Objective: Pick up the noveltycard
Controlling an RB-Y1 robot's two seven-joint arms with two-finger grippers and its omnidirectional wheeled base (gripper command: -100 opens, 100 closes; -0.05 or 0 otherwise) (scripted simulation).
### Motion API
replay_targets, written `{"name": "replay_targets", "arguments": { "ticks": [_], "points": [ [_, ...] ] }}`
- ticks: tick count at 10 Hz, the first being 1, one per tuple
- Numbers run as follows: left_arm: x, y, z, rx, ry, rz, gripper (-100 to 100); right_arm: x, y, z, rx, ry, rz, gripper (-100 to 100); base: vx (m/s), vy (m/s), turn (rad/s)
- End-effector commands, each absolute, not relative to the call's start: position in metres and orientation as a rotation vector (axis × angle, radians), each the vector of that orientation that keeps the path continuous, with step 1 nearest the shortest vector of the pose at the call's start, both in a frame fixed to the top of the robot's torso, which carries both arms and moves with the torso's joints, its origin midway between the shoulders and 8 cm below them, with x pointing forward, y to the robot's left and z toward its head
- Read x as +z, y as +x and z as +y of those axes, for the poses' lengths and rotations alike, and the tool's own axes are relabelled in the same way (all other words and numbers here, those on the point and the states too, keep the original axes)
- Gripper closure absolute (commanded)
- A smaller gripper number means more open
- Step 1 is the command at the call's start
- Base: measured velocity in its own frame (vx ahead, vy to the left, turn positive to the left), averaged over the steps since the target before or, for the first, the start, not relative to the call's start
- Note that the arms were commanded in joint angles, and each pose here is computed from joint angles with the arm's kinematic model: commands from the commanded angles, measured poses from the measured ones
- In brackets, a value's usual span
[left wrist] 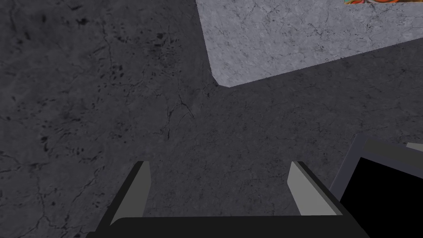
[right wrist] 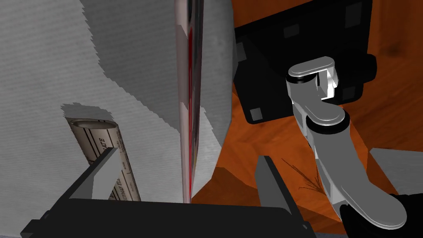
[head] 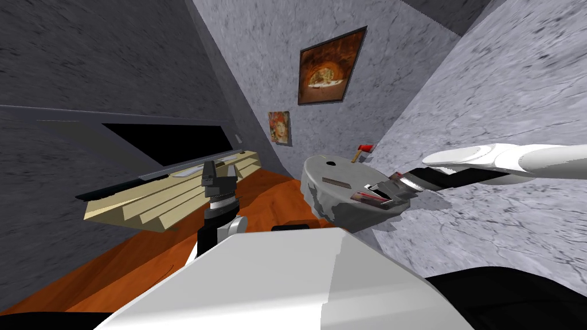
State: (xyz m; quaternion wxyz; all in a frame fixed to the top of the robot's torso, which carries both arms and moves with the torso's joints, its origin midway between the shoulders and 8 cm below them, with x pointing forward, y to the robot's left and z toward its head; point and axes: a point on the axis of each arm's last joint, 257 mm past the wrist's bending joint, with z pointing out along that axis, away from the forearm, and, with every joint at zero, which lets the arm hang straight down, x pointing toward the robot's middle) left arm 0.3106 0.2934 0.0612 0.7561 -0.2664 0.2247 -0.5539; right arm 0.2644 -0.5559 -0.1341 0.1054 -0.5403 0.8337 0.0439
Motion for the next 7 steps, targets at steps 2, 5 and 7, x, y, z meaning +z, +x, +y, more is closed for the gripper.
{"name": "replay_targets", "arguments": {
  "ticks": [2, 5, 7],
  "points": [
    [0.061, 0.311, 0.293, -1.208, -0.581, 0.49, 0, -0.123, 0.25, -0.576, 0.097, -1.64, 2.545, -100, 0.02, -0.002, 0.035],
    [0.061, 0.311, 0.293, -1.208, -0.581, 0.49, 0, -0.122, 0.246, -0.58, 0.091, -1.647, 2.557, 0, 0.006, -0.001, 0.009],
    [0.061, 0.311, 0.293, -1.208, -0.581, 0.49, 0, -0.139, 0.237, -0.589, 0.089, -1.627, 2.569, -100, 0.006, 0.027, 0.077]
  ]
}}
